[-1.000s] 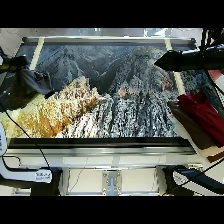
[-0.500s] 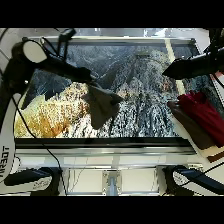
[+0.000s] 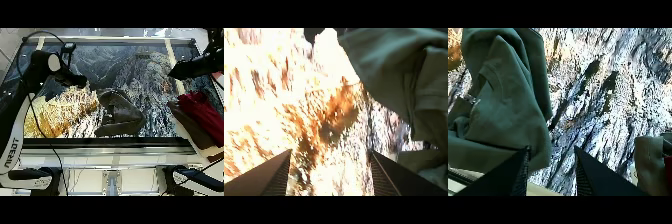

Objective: Fold the shirts.

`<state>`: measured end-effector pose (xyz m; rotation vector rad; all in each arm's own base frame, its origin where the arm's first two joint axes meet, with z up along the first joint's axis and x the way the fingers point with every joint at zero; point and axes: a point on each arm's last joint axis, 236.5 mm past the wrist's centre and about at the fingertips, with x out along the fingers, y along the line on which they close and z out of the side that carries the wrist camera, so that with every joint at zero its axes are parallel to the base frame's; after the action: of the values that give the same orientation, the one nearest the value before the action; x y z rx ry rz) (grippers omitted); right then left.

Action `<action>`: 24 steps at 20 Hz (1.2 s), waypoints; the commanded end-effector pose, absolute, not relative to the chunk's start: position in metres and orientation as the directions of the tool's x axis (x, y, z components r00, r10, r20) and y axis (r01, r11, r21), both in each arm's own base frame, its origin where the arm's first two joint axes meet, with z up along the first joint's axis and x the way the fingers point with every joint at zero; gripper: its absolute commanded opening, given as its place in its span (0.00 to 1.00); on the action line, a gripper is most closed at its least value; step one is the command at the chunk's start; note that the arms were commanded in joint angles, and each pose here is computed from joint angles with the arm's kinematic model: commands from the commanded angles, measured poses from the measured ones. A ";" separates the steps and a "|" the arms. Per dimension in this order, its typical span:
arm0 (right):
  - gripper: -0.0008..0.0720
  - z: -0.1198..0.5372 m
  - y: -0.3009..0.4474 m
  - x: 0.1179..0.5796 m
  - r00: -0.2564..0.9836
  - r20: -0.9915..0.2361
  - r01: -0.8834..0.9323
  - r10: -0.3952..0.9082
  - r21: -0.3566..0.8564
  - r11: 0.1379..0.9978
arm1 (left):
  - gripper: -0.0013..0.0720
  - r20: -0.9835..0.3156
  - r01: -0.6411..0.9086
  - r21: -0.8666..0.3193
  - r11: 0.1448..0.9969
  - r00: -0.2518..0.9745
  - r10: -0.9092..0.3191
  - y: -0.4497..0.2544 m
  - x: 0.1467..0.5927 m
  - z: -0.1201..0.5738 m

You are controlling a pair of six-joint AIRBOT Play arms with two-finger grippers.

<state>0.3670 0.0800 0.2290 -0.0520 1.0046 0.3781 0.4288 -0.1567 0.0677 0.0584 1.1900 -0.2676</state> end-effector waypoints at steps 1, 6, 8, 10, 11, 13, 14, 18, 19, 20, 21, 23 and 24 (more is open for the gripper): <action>0.44 0.195 0.084 0.374 0.396 -0.870 -0.325 0.294 0.167 0.931 | 0.79 -0.936 0.151 -0.274 0.950 0.183 -0.299 -0.186 0.422 -0.001; 0.44 0.168 0.092 0.375 0.315 -0.892 -0.324 0.325 0.221 0.920 | 0.78 -0.850 0.021 -0.522 0.853 0.074 -0.522 -0.247 0.425 -0.047; 0.44 0.168 0.092 0.376 0.317 -0.891 -0.324 0.325 0.220 0.920 | 0.77 -0.838 -0.017 -0.544 0.839 0.041 -0.543 -0.254 0.423 -0.062; 0.44 0.168 0.092 0.375 0.316 -0.891 -0.324 0.325 0.221 0.920 | 0.75 -0.819 -0.056 -0.574 0.817 0.037 -0.573 -0.262 0.427 -0.073; 0.44 0.168 0.092 0.375 0.316 -0.891 -0.324 0.325 0.221 0.920 | 0.74 -0.805 -0.063 -0.593 0.803 0.046 -0.591 -0.267 0.430 -0.076; 0.44 0.168 0.092 0.375 0.316 -0.891 -0.324 0.325 0.221 0.920 | 0.67 -0.781 -0.083 -0.624 0.777 0.088 -0.618 -0.273 0.442 -0.077; 0.44 0.168 0.092 0.375 0.316 -0.891 -0.324 0.325 0.221 0.920 | 0.66 -0.781 -0.084 -0.623 0.778 0.109 -0.615 -0.272 0.448 -0.079; 0.44 0.168 0.092 0.375 0.316 -0.891 -0.324 0.325 0.221 0.920 | 0.66 -0.791 -0.094 -0.612 0.785 0.099 -0.604 -0.269 0.447 -0.090; 0.44 0.168 0.092 0.375 0.316 -0.891 -0.324 0.325 0.221 0.920 | 0.66 -0.791 -0.097 -0.611 0.786 0.102 -0.603 -0.266 0.449 -0.089; 0.44 0.168 0.092 0.375 0.316 -0.892 -0.324 0.325 0.220 0.920 | 0.66 -0.792 -0.105 -0.611 0.785 0.101 -0.603 -0.260 0.450 -0.088; 0.44 0.168 0.092 0.376 0.317 -0.891 -0.324 0.325 0.220 0.920 | 0.66 -0.792 -0.119 -0.611 0.783 0.096 -0.603 -0.252 0.450 -0.086; 0.44 0.169 0.092 0.377 0.325 -0.888 -0.324 0.325 0.218 0.921 | 0.66 -0.794 -0.147 -0.608 0.781 0.078 -0.603 -0.234 0.450 -0.085; 0.44 0.170 0.092 0.380 0.337 -0.883 -0.323 0.326 0.217 0.921 | 0.66 -0.794 -0.160 -0.606 0.779 0.070 -0.604 -0.227 0.449 -0.085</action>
<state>0.3765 0.0918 0.1686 0.0012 1.1682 0.4257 0.4518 -0.2444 -0.0858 -0.6290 1.4570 -0.3857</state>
